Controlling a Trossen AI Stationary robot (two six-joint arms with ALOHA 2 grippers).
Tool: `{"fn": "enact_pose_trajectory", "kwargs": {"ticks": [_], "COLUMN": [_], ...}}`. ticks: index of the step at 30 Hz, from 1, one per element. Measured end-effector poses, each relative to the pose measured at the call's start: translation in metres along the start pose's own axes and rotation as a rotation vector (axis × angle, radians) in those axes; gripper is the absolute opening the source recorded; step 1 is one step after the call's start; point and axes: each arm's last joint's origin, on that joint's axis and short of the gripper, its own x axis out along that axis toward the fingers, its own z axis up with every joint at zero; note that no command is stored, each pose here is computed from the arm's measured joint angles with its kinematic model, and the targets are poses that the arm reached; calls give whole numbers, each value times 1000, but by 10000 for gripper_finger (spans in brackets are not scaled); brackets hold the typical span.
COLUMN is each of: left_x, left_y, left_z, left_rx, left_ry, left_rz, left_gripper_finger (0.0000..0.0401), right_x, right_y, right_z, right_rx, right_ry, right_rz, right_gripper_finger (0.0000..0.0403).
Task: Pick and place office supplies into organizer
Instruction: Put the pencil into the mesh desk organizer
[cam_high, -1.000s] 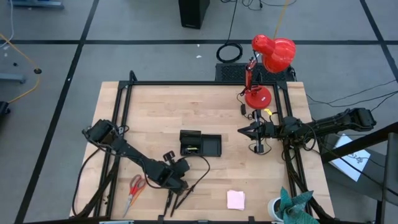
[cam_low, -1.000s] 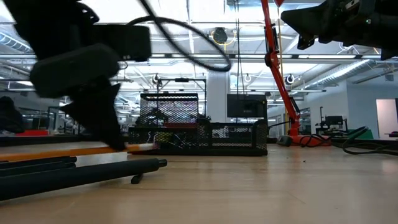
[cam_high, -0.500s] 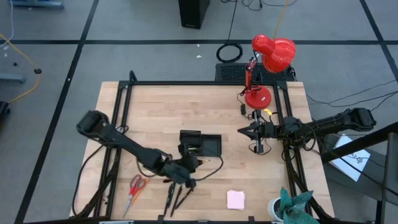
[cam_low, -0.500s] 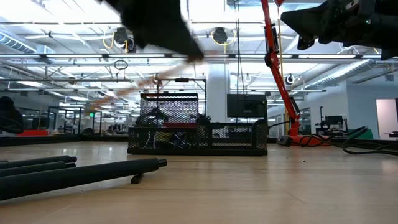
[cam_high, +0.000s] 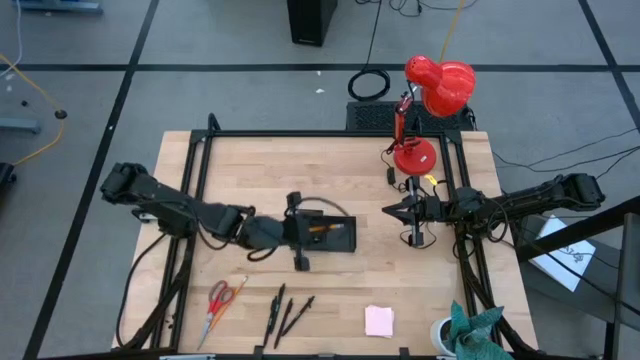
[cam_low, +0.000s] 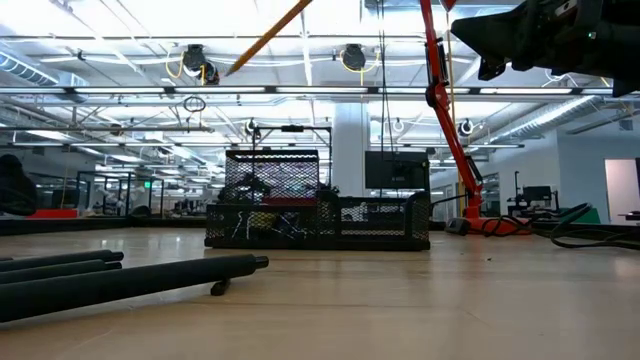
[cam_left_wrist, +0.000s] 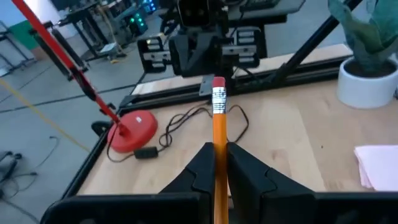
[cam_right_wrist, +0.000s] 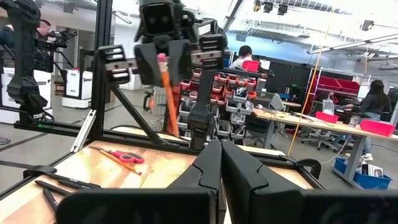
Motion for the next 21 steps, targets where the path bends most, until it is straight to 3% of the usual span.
{"fn": "enact_pose_trajectory", "kwargs": {"ticks": [9, 21], "left_x": [27, 38], "left_y": [42, 77], "left_z": [-17, -103], "left_rx": [-7, -162], "left_ry": [-17, -163], "left_rz": [-83, -106], "left_gripper_finger": [37, 37], "right_x": [0, 0], "right_y": [0, 0], "right_z": [0, 0], "right_rx": [-2, -15], "right_ry": [1, 0], "right_rz": [0, 0], "right_gripper_finger": [4, 4]}}
